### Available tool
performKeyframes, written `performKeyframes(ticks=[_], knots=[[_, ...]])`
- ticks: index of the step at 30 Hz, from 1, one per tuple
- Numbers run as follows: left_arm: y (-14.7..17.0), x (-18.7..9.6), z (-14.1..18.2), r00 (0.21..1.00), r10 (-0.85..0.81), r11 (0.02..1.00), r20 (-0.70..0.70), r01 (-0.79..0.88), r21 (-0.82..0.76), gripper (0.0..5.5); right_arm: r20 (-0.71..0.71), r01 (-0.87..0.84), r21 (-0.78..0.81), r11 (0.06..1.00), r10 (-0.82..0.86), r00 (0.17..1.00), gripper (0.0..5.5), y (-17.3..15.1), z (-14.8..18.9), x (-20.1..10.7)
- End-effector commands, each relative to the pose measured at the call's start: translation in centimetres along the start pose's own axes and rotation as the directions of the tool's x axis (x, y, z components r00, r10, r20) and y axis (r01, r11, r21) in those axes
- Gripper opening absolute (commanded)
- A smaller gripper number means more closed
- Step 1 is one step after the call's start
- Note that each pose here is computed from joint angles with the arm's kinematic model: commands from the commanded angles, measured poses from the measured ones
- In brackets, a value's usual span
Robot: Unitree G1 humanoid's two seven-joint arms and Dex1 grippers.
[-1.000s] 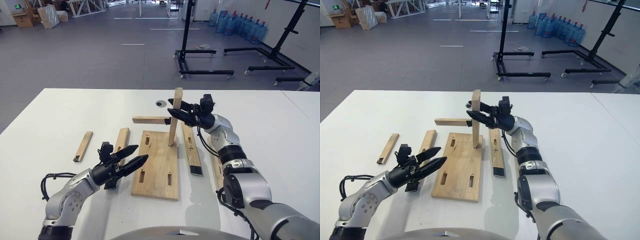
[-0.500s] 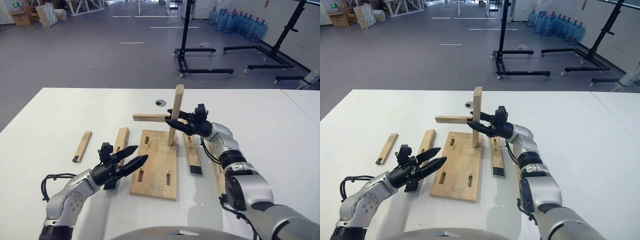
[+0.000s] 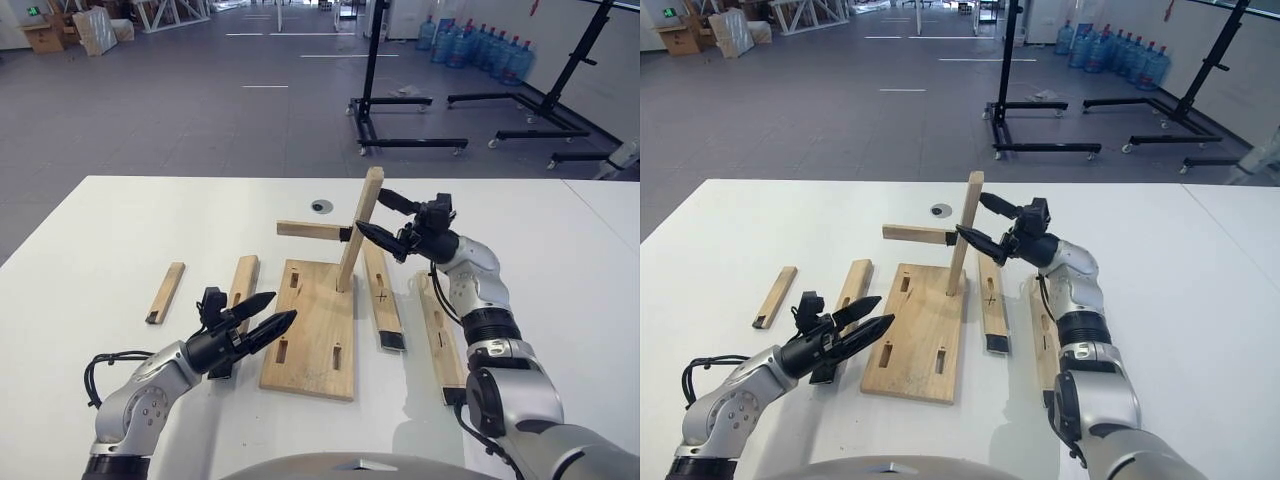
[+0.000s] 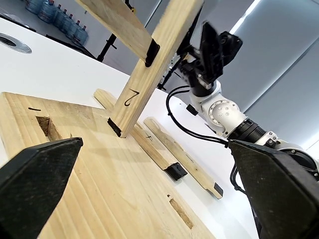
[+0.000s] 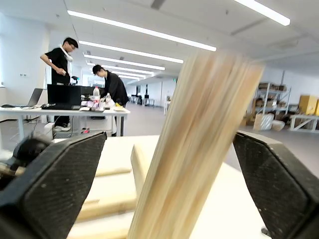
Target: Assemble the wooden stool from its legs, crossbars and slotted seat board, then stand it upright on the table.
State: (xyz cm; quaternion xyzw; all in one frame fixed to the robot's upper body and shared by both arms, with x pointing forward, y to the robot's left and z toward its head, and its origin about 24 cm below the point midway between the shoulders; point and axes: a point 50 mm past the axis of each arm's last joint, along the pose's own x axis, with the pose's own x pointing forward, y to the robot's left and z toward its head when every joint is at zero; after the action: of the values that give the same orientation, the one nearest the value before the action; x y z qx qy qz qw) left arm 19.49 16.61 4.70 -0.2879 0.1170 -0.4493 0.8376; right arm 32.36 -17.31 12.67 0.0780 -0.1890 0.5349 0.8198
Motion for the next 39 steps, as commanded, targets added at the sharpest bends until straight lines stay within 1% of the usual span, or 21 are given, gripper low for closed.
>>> performKeyframes(ticks=[1, 4, 7, 9, 10, 11, 12, 14, 16, 17, 19, 20, 21, 22, 23, 25, 27, 28, 32, 34, 39], knots=[[0.3, -0.1, -0.2, 0.999, 0.032, 0.999, 0.011, -0.032, 0.004, 5.4, 0.069, -0.011, -0.079, 0.997, 0.016, 0.997, 4.58, -0.3, 3.6, 0.9], [0.4, 0.1, -0.2, 0.999, 0.035, 0.999, 0.018, -0.035, 0.006, 5.4, 0.094, 0.013, -0.144, 0.99, 0.0, 0.996, 4.58, -0.8, 5.4, 1.5], [0.6, 0.2, -0.3, 0.999, 0.039, 0.999, 0.024, -0.039, 0.006, 5.4, 0.121, 0.064, -0.186, 0.98, -0.042, 0.992, 4.58, -1.5, 6.4, 1.7], [0.6, 0.3, -0.4, 0.999, 0.044, 0.999, 0.03, -0.044, 0.013, 5.4, 0.155, 0.183, -0.22, 0.958, -0.151, 0.976, 4.58, -2.2, 7.0, 1.6], [0.6, 0.4, -0.3, 0.998, 0.057, 0.998, 0.034, -0.058, 0.034, 5.4, 0.16, 0.301, -0.205, 0.931, -0.272, 0.949, 4.58, -3.0, 7.1, 1.1], [0.8, 0.5, -0.2, 0.995, 0.089, 0.994, 0.047, -0.092, 0.067, 5.4, 0.167, 0.415, -0.189, 0.89, -0.387, 0.907, 4.58, -3.7, 7.2, 0.4], [1.3, 0.7, 0.3, 0.984, 0.157, 0.981, 0.084, -0.166, 0.104, 5.4, 0.163, 0.532, -0.183, 0.827, -0.508, 0.846, 4.58, -4.0, 7.1, -0.6], [2.2, 0.7, 1.5, 0.929, 0.311, 0.927, 0.199, -0.343, 0.154, 5.4, 0.084, 0.746, -0.203, 0.635, -0.747, 0.659, 4.58, -3.1, 5.6, -3.3], [2.1, 0.4, 2.0, 0.869, 0.405, 0.877, 0.284, -0.457, 0.149, 5.4, -0.043, 0.83, -0.192, 0.523, -0.85, 0.526, 4.58, -1.2, 3.5, -4.6], [1.8, 0.3, 2.1, 0.838, 0.446, 0.849, 0.315, -0.507, 0.147, 5.4, -0.125, 0.853, -0.176, 0.491, -0.871, 0.475, 4.58, 0.2, 2.3, -4.9], [1.2, 0.2, 2.1, 0.768, 0.522, 0.786, 0.37, -0.602, 0.141, 5.4, -0.31, 0.891, -0.118, 0.439, -0.869, 0.387, 4.58, 2.5, 0.2, -5.2], [1.0, 0.2, 2.1, 0.735, 0.552, 0.756, 0.393, -0.64, 0.135, 5.4, -0.389, 0.918, -0.091, 0.387, -0.862, 0.325, 4.58, 3.6, -0.5, -5.7], [0.8, 0.3, 2.2, 0.707, 0.576, 0.724, 0.41, -0.674, 0.146, 5.4, -0.446, 0.927, -0.108, 0.359, -0.851, 0.277, 4.58, 4.7, -0.8, -6.1], [0.6, 0.4, 2.3, 0.68, 0.597, 0.697, 0.427, -0.702, 0.143, 5.4, -0.481, 0.929, -0.115, 0.351, -0.838, 0.257, 4.58, 5.6, -0.7, -6.1], [0.4, 0.4, 2.4, 0.652, 0.616, 0.665, 0.442, -0.731, 0.151, 5.4, -0.516, 0.926, -0.134, 0.353, -0.823, 0.239, 4.58, 6.3, -0.5, -6.1], [0.3, 0.1, 2.4, 0.568, 0.679, 0.588, 0.465, -0.8, 0.119, 5.4, -0.596, 0.92, -0.096, 0.379, -0.763, 0.252, 4.58, 7.6, -0.1, -5.8], [0.3, -0.3, 2.5, 0.472, 0.733, 0.514, 0.49, -0.856, 0.056, 5.4, -0.681, 0.904, -0.143, 0.402, -0.703, 0.205, 4.58, 8.1, 0.1, -5.9], [0.1, -0.3, 2.5, 0.449, 0.743, 0.499, 0.497, -0.866, 0.036, 5.4, -0.723, 0.895, -0.173, 0.411, -0.67, 0.168, 4.58, 8.3, 0.2, -6.1], [-0.8, 0.0, 2.1, 0.406, 0.761, 0.471, 0.506, -0.882, -0.001, 5.4, -0.812, 0.838, -0.27, 0.474, -0.58, 0.067, 4.58, 8.2, 1.1, -6.9], [-1.1, 0.4, 1.8, 0.409, 0.761, 0.477, 0.503, -0.879, -0.008, 5.4, -0.825, 0.812, -0.316, 0.49, -0.565, 0.02, 4.58, 8.3, 1.2, -7.7], [-1.8, 1.1, 1.6, 0.424, 0.755, 0.495, 0.5, -0.869, -0.011, 5.4, -0.915, 0.824, -0.26, 0.504, -0.401, -0.043, 4.58, 10.0, -0.9, -10.3]])
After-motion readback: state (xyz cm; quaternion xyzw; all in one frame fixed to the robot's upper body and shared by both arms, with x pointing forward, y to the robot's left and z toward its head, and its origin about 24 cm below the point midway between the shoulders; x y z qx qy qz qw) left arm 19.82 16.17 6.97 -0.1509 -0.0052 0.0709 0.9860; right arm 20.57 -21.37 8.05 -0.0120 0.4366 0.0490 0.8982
